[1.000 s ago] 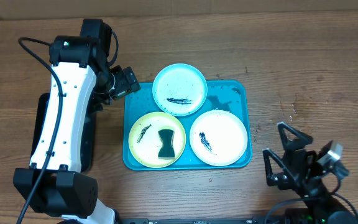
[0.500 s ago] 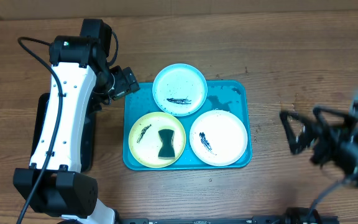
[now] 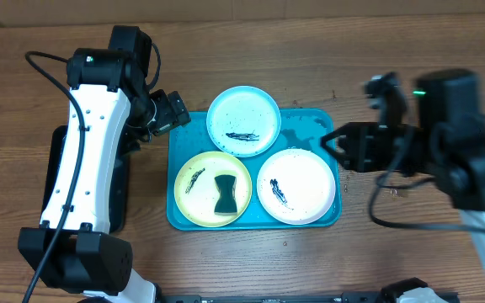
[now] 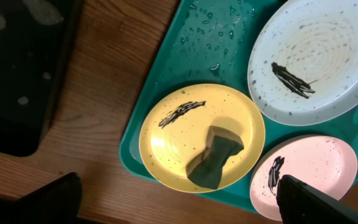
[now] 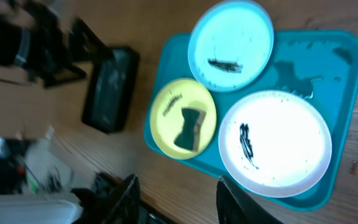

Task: Clean dirty plates on tray and stack at the side
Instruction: 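Move the right gripper to the yellow plate's right rim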

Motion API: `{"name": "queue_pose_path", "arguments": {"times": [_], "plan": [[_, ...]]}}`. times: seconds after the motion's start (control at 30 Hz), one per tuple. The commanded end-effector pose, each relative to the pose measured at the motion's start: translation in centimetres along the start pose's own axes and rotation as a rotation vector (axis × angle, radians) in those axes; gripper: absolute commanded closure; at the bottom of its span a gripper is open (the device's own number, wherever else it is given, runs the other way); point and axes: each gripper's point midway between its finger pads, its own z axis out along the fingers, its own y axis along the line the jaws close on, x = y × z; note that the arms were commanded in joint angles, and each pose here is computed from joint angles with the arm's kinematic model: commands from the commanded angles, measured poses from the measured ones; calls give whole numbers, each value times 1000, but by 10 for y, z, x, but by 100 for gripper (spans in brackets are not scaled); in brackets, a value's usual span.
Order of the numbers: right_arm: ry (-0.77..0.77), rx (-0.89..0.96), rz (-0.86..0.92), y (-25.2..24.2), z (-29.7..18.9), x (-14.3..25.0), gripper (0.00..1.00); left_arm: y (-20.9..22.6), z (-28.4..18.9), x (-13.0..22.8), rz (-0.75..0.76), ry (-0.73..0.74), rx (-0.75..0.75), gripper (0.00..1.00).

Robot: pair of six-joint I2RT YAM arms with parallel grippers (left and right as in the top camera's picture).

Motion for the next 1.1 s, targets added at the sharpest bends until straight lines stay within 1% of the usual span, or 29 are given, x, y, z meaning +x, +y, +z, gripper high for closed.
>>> {"name": "queue_pose_path", "arguments": {"times": [0.0,0.03,0.1,0.27,0.33,0.43,0.5,0.63,0.8,1.07], "plan": [[104,167,3,-14,52,12,51,-4,-7,0,14,-9,28,0],[124,186,-5,-14,62,14,46,-4,-7,0,14,-9,27,0],[171,231,-23,-15,87,20,44,-4,-7,1,14,-9,27,0],[213,359,-16,-22,146,26,43,-4,-7,1,14,-9,27,0],[234,370,1,-25,175,29,43,-4,-7,0,14,-9,27,0],[257,375,11,-31,198,30,44,-4,-7,0,14,-9,27,0],[273,384,15,-35,209,33,45,-4,-7,0,14,-9,27,0],[312,393,-2,-39,236,45,54,-4,-7,0,14,-9,27,0],[332,392,-22,-43,251,60,55,-4,-7,0,14,-10,27,0],[315,351,-88,-53,280,86,56,-4,-7,0,14,-9,27,0]]}}
